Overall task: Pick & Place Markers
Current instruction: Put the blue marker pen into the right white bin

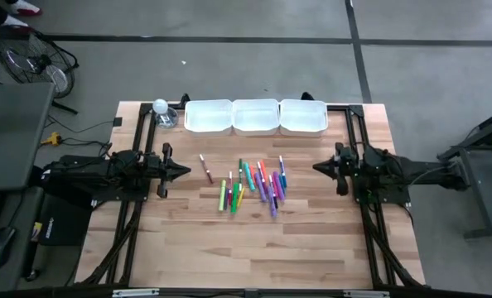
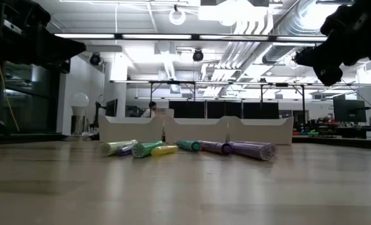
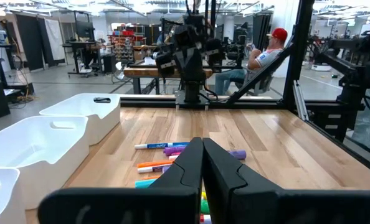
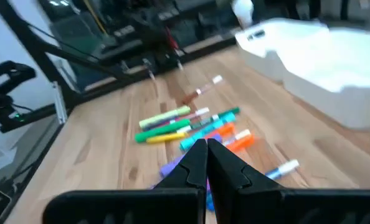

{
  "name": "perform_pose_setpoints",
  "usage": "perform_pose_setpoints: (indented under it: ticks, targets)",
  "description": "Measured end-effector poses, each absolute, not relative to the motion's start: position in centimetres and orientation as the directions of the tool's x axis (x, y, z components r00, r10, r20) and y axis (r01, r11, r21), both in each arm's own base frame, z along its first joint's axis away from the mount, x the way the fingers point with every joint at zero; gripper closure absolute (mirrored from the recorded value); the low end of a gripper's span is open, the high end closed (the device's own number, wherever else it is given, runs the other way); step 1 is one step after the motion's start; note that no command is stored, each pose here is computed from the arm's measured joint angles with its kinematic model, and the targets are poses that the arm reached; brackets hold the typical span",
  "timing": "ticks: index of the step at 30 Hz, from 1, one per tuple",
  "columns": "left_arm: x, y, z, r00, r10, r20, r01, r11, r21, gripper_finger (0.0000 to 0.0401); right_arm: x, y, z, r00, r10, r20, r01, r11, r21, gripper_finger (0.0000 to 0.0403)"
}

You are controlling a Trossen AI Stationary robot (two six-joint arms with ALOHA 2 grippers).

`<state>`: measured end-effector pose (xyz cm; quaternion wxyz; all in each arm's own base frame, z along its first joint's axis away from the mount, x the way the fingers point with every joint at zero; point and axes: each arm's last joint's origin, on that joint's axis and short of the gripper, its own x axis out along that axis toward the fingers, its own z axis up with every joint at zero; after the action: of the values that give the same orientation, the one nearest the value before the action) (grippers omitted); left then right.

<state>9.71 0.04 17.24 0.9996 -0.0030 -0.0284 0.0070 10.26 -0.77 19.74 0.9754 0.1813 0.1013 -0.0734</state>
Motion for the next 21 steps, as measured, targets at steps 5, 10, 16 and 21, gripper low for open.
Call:
perform_pose_setpoints:
  ticks: [5,10,16,21]
  targets:
    - [9.7,0.0,17.2,0.998,0.015,0.057,-0.014,1.0,-0.006,0.04,11.4,-1.3,23.1,0.944,-0.144,-0.296,0.249,0.901,0.355,0.0402]
    - [9.7,0.0,17.2,0.998,0.014,0.057,-0.014,1.0,-0.006,0.04,13.3,-2.1,25.4,0.916,-0.181,-0.359,0.31,0.886,0.345,0.0402]
    - [9.7,0.0,17.2,0.998,0.014,0.057,-0.014,1.0,-0.006,0.04,16.3,-3.5,26.8,0.859,-0.226,-0.458,0.418,0.828,0.375,0.0402]
    - [9.7,0.0,17.2,0.998,0.015,0.057,-0.014,1.0,-0.006,0.04,19.4,-5.3,26.9,0.764,-0.25,-0.595,0.56,0.714,0.42,0.0402]
